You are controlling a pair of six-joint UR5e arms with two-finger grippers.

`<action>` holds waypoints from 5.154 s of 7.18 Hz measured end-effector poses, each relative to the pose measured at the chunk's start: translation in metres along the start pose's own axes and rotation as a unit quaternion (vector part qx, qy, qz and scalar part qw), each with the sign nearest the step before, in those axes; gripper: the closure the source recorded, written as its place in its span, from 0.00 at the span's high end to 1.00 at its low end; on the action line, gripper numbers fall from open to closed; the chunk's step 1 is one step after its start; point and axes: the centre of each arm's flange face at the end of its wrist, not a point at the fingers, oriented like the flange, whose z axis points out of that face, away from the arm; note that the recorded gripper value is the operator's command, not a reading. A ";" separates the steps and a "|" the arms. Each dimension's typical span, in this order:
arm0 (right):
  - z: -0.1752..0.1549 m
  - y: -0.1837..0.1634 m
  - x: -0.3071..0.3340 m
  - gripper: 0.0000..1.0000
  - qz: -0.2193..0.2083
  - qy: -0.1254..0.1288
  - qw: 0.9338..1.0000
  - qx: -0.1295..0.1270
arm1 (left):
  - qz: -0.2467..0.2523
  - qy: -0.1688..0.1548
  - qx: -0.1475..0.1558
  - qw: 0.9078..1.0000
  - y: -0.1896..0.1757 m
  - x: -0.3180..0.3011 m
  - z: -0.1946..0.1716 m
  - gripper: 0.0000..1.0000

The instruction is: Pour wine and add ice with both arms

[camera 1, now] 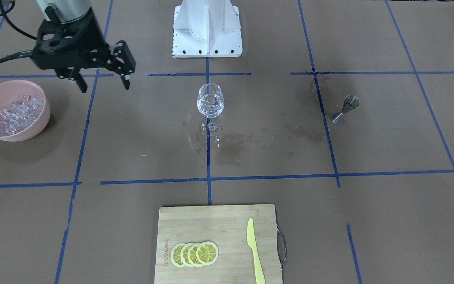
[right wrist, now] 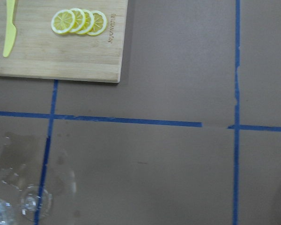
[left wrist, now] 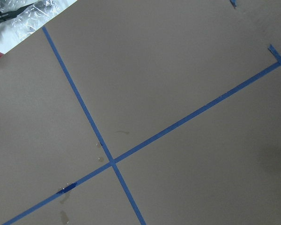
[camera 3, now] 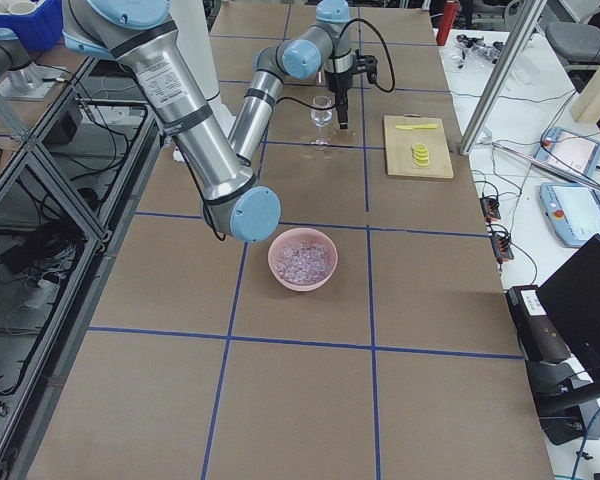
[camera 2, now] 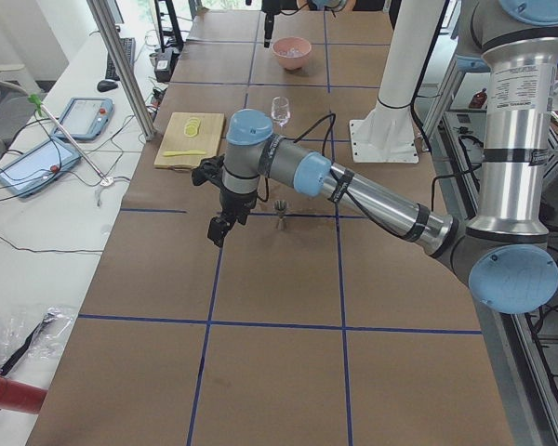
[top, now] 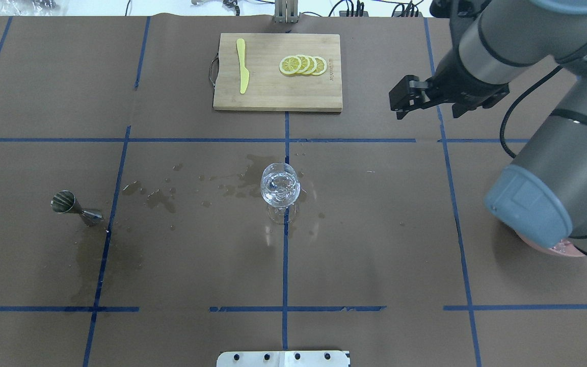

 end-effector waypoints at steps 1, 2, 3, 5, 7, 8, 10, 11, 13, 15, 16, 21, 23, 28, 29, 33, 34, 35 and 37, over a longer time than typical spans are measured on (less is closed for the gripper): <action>0.006 -0.006 0.038 1.00 -0.032 0.015 0.999 -0.013 | -0.024 0.014 -0.002 1.000 0.007 -0.019 0.003 1.00; 0.012 -0.012 0.082 1.00 -0.066 0.031 0.997 -0.027 | -0.049 0.030 -0.004 0.998 0.016 -0.037 0.008 1.00; 0.018 -0.016 0.128 1.00 -0.094 0.043 0.994 -0.043 | -0.065 0.042 -0.006 0.997 0.022 -0.048 0.011 1.00; 0.029 -0.023 0.238 1.00 -0.138 0.059 0.986 -0.080 | -0.076 0.049 -0.006 0.996 0.026 -0.055 0.013 1.00; 0.036 -0.028 0.354 1.00 -0.154 0.028 0.981 -0.114 | -0.078 0.048 -0.005 0.996 0.028 -0.057 0.012 1.00; 0.040 -0.029 0.408 1.00 -0.147 0.009 0.981 -0.123 | -0.078 0.047 -0.007 0.996 0.031 -0.058 0.013 1.00; 0.051 -0.024 0.476 1.00 -0.117 -0.008 0.985 -0.128 | -0.084 0.048 -0.016 0.995 0.039 -0.064 0.021 1.00; 0.058 -0.023 0.490 1.00 -0.115 -0.009 0.986 -0.119 | -0.088 0.048 -0.020 0.995 0.042 -0.068 0.027 1.00; 0.092 -0.012 0.532 1.00 -0.120 -0.008 0.988 -0.101 | -0.098 0.051 -0.032 0.993 0.051 -0.075 0.039 1.00; 0.105 0.002 0.558 1.00 -0.093 -0.010 0.992 -0.089 | -0.108 0.054 -0.042 0.992 0.057 -0.082 0.049 1.00; 0.101 0.006 0.566 1.00 -0.073 -0.012 0.994 -0.082 | -0.115 0.055 -0.049 0.991 0.061 -0.086 0.056 1.00; 0.081 0.014 0.588 1.00 -0.019 -0.016 0.998 -0.061 | -0.173 0.062 -0.081 0.980 0.081 -0.108 0.089 1.00; 0.081 0.015 0.589 1.00 -0.015 -0.014 0.998 -0.061 | -0.176 0.063 -0.084 0.979 0.082 -0.109 0.092 1.00; 0.079 0.013 0.587 1.00 -0.016 -0.013 0.998 -0.059 | -0.221 0.058 -0.075 0.971 0.078 -0.107 0.087 1.00; 0.079 0.013 0.587 1.00 -0.017 -0.012 0.998 -0.059 | -0.230 0.056 -0.073 0.969 0.077 -0.107 0.087 1.00; 0.078 0.012 0.587 1.00 -0.017 -0.012 0.998 -0.058 | -0.232 0.054 -0.067 0.969 0.074 -0.106 0.085 1.00; 0.077 0.011 0.586 1.00 -0.017 -0.012 0.998 -0.057 | -0.232 0.054 -0.067 0.969 0.074 -0.106 0.085 1.00; 0.077 0.010 0.586 1.00 -0.017 -0.012 0.998 -0.057 | -0.232 0.054 -0.066 0.969 0.074 -0.106 0.084 1.00; 0.077 0.010 0.586 1.00 -0.017 -0.012 0.998 -0.057 | -0.231 0.054 -0.065 0.969 0.072 -0.106 0.084 1.00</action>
